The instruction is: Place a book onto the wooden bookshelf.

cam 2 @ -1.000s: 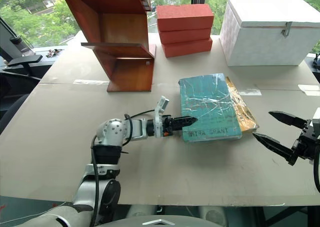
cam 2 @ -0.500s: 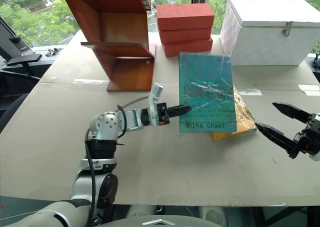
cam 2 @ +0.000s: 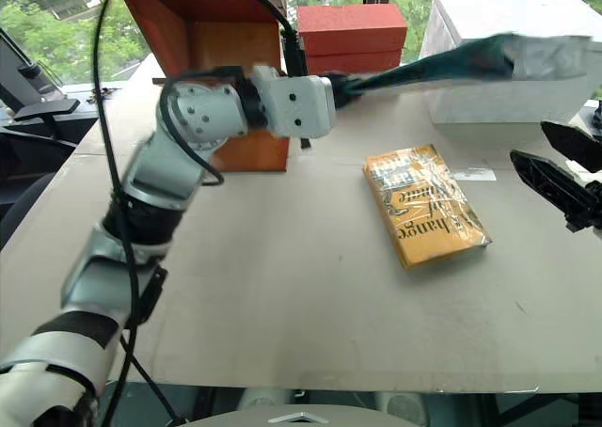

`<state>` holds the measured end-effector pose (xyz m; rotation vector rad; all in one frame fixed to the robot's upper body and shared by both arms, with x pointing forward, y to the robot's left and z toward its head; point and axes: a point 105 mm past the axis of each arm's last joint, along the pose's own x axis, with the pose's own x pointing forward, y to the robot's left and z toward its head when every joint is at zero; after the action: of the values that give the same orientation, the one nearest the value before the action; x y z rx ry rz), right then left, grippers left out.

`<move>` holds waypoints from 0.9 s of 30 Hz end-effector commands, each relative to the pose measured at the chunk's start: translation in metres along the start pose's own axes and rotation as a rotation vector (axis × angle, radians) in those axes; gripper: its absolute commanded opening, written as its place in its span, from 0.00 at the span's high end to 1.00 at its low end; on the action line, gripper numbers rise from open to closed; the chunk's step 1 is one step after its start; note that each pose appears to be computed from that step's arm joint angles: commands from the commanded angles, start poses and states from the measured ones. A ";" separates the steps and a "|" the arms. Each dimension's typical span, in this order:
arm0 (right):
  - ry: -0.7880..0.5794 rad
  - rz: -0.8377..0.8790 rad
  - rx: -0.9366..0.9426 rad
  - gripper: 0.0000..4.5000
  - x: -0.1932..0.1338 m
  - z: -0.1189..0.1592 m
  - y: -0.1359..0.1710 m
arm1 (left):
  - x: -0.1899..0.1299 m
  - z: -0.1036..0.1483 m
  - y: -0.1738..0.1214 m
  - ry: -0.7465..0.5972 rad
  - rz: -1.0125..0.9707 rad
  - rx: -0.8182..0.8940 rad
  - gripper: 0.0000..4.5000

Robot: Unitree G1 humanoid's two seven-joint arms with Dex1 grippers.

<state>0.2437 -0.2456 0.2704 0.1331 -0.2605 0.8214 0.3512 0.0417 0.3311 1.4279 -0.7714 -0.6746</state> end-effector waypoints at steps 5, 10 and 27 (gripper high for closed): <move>-0.070 0.130 0.060 0.00 0.023 0.015 0.007 | -0.044 -0.046 0.030 0.277 0.096 0.178 0.99; -0.099 0.232 0.128 0.00 0.037 0.022 0.014 | -0.082 -0.083 0.016 0.504 -0.004 0.168 0.99; -0.112 0.261 0.131 0.00 0.056 0.018 0.006 | -0.136 -0.113 0.000 0.798 -0.118 0.066 0.99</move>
<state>0.2767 -0.2047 0.2935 0.3016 -0.2843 1.0898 0.3685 0.2098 0.3054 1.6316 -0.0591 -0.1983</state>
